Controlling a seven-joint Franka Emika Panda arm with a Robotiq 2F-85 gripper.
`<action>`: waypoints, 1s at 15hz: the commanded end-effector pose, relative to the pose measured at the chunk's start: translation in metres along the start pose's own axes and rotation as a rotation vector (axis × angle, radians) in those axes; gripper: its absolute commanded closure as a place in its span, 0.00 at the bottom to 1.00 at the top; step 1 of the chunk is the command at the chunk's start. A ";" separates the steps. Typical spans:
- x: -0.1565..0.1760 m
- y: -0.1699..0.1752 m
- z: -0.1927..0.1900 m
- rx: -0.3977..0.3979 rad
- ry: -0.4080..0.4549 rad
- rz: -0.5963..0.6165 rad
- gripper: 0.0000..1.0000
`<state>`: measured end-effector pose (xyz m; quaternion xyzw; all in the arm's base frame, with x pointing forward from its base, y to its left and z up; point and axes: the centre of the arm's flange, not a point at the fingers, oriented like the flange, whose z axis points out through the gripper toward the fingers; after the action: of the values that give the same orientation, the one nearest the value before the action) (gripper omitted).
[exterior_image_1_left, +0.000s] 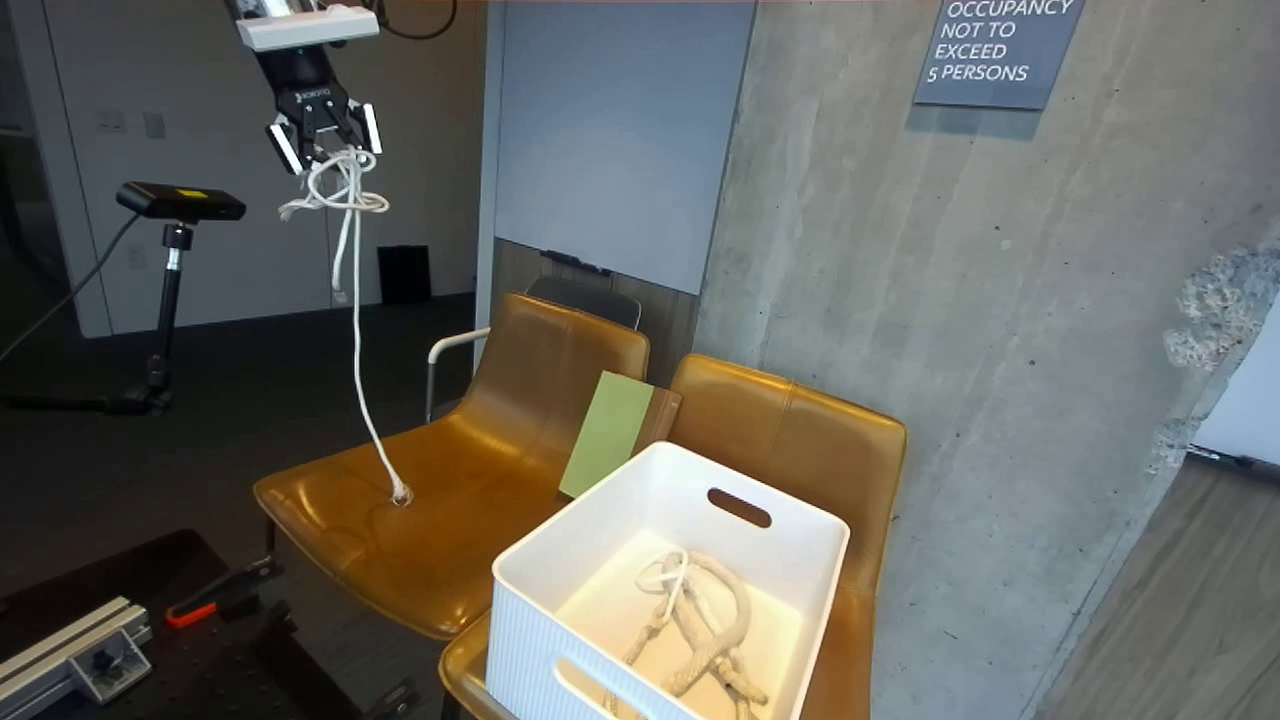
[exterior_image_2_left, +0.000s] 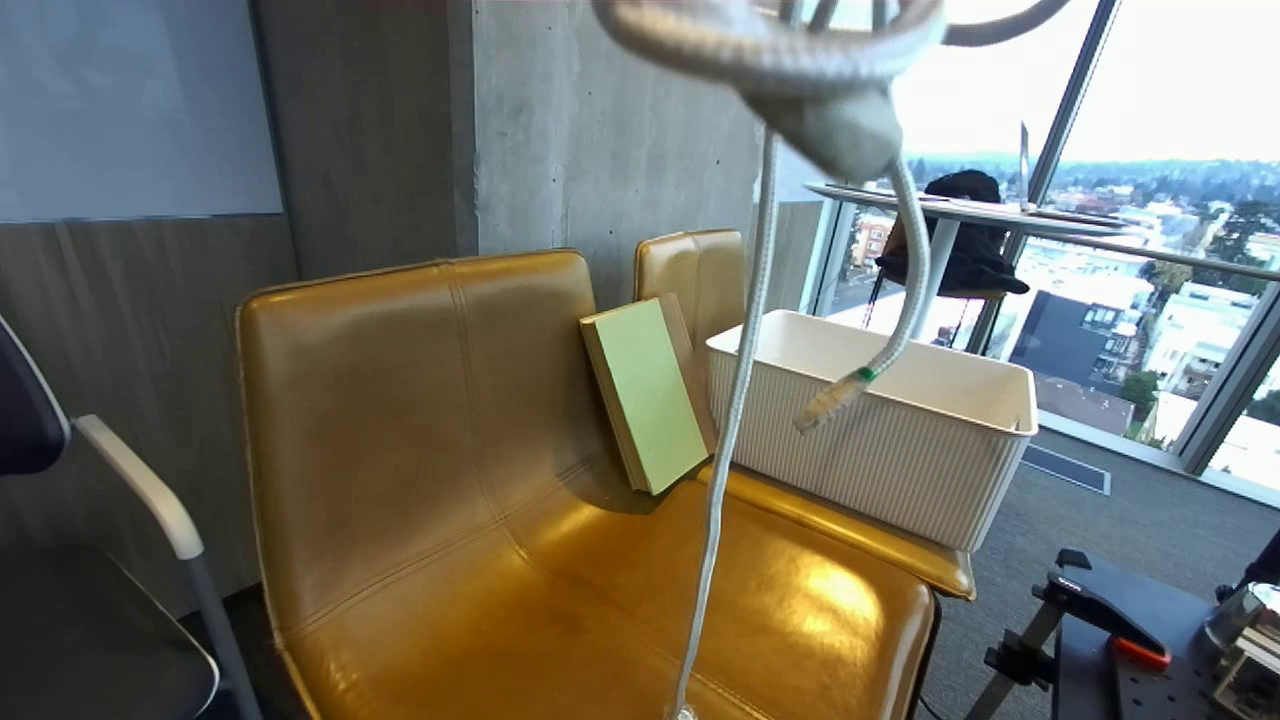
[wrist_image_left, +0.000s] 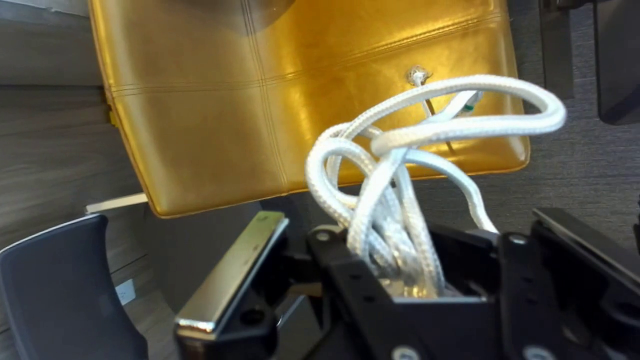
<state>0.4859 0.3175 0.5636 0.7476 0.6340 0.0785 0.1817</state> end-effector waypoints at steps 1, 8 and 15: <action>-0.026 -0.011 0.026 0.008 -0.022 0.012 1.00; -0.069 0.013 0.078 0.015 -0.007 0.075 1.00; -0.104 0.049 0.129 0.004 0.012 0.107 1.00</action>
<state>0.5420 0.2053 0.4884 0.7844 0.5890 0.0818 0.1765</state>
